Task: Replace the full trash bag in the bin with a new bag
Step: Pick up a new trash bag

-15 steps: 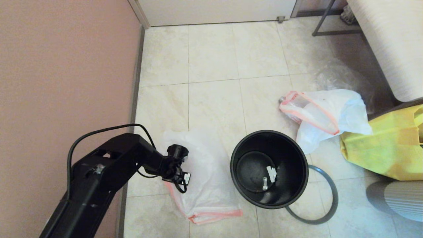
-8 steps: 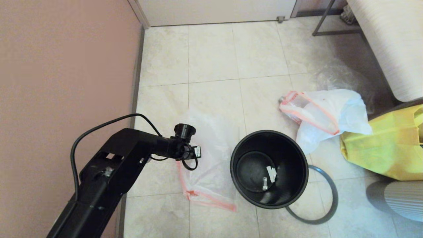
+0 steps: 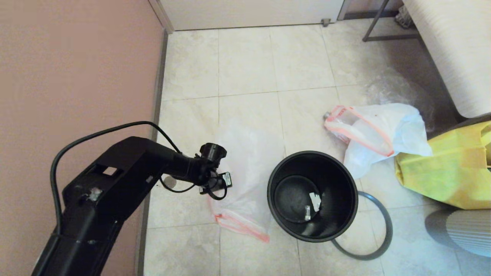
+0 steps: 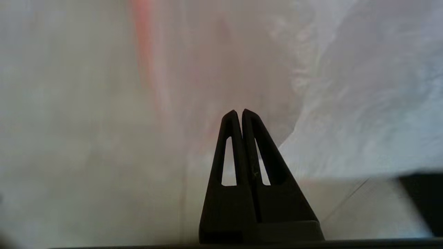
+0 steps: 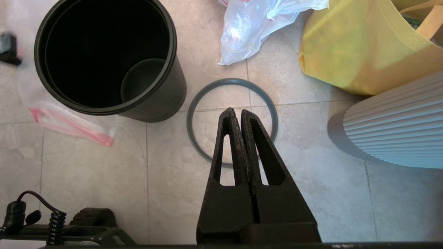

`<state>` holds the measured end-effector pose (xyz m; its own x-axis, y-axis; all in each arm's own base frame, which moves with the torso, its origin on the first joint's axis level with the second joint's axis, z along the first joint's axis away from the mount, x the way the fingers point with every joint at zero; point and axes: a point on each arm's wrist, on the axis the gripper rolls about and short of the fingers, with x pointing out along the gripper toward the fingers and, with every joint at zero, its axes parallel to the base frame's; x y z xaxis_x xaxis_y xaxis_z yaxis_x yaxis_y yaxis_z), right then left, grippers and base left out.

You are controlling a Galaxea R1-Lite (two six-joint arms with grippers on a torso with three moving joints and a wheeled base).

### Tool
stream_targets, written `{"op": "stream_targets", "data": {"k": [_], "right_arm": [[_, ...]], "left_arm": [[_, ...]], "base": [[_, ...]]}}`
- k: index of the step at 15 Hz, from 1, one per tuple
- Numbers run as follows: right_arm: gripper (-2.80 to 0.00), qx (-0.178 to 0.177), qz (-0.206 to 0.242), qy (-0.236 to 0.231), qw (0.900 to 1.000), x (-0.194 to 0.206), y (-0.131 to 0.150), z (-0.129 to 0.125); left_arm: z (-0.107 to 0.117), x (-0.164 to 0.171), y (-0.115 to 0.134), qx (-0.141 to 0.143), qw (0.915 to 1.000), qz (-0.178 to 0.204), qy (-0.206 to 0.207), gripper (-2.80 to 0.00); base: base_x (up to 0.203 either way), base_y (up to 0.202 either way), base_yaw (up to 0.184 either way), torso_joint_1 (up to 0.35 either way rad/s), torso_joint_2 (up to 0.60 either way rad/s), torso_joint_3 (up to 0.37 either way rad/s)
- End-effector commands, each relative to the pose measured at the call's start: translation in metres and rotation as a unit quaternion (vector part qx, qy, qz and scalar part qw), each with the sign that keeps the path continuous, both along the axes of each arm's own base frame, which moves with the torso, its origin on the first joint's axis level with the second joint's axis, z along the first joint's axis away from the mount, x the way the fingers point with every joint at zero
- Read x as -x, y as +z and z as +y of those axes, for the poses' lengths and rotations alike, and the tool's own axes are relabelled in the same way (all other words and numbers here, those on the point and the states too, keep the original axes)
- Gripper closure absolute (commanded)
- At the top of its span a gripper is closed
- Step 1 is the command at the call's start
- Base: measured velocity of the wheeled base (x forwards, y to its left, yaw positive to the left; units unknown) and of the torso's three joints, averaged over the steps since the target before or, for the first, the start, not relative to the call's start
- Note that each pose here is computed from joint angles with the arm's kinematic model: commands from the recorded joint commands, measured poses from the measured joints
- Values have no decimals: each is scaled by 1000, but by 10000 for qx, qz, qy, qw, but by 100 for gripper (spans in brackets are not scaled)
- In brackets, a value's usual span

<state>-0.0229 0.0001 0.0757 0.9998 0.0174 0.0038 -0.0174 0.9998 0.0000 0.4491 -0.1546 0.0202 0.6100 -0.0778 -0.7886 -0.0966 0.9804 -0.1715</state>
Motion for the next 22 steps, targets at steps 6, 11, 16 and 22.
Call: {"op": "stream_targets", "data": {"k": [6, 11, 16, 22], "right_arm": [[0, 0, 4, 5, 10000, 0, 0, 0], [0, 0, 4, 5, 10000, 0, 0, 0], [0, 0, 4, 10, 10000, 0, 0, 0], [0, 0, 4, 5, 10000, 0, 0, 0]], "left_arm": [[12, 31, -10, 7, 9995, 258, 153, 0], [0, 12, 12, 243, 9971, -715, -68, 0], [-3, 2, 29, 210, 9994, -164, 217, 0], [23, 59, -12, -484, 9917, 978, 679, 0]], "base": [[0, 0, 0, 0, 0, 0], [0, 0, 0, 0, 0, 0], [0, 0, 0, 0, 0, 0], [0, 0, 0, 0, 0, 0]]}}
